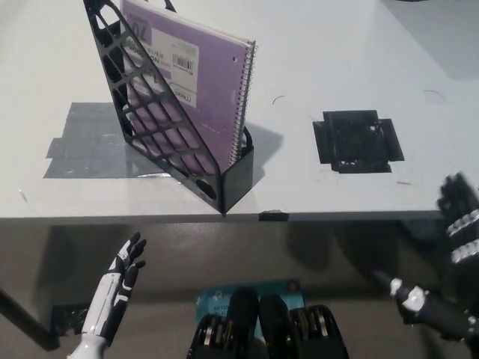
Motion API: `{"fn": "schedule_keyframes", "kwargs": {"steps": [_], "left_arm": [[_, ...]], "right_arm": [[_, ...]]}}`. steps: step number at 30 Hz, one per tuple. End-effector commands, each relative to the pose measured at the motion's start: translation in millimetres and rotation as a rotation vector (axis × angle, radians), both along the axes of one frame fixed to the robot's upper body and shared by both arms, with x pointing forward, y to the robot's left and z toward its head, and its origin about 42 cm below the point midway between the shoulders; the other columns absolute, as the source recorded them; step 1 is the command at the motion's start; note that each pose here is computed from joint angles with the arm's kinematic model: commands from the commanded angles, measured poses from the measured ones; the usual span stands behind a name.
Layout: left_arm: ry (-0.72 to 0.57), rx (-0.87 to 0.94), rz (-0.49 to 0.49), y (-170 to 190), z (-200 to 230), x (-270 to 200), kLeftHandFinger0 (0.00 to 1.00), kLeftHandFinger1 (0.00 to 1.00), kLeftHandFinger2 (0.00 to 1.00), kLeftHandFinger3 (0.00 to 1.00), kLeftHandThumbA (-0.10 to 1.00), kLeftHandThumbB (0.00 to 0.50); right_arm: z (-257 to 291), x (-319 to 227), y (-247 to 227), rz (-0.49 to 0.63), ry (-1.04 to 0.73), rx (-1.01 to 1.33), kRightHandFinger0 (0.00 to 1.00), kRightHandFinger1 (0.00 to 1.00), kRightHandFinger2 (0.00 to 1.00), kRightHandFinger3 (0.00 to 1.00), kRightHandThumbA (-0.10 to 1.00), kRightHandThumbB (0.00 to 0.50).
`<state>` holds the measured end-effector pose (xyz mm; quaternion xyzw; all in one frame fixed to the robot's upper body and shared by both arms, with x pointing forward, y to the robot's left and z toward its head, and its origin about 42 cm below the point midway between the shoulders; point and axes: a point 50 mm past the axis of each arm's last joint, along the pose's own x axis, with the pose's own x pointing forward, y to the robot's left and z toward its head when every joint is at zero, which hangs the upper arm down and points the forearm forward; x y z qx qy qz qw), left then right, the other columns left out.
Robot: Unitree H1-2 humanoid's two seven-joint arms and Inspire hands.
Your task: A person hands a notebook to the robot and the robot grabs it with its right hand and places it in the magazine stand kept in the centre of the desk infront of it.
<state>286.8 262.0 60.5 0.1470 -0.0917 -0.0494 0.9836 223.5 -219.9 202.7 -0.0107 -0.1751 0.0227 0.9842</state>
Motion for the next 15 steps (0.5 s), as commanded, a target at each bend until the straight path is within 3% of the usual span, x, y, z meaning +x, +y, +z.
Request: {"fn": "schedule_keyframes", "kwargs": {"steps": [1, 8, 11, 15], "left_arm": [[-0.044, -0.011, 0.015, 4.9, 4.4, -1.7, 0.93, 1.0, 1.0, 1.0, 1.0, 0.5], [-0.052, -0.01, 0.019, 9.2, 7.4, 2.0, 0.94, 1.0, 1.0, 1.0, 1.0, 0.5], [-0.057, -0.01, 0.024, 9.9, 8.6, 4.0, 0.94, 1.0, 1.0, 1.0, 1.0, 0.5], [-0.059, -0.018, 0.028, 10.6, 9.4, 5.4, 0.95, 1.0, 1.0, 1.0, 1.0, 0.5]], "right_arm": [[-25.2, 5.7, -0.5, 0.105, 0.013, -0.028, 1.0, 1.0, 1.0, 1.0, 1.0, 0.297], [-84.0, 17.2, -4.4, 0.122, 0.213, -0.093, 1.0, 1.0, 1.0, 1.0, 1.0, 0.338], [-95.7, 22.1, -6.7, 0.148, 0.256, -0.081, 1.0, 1.0, 1.0, 1.0, 1.0, 0.298], [-101.0, 26.2, -6.3, 0.159, 0.286, -0.099, 1.0, 1.0, 1.0, 1.0, 1.0, 0.293]]}}
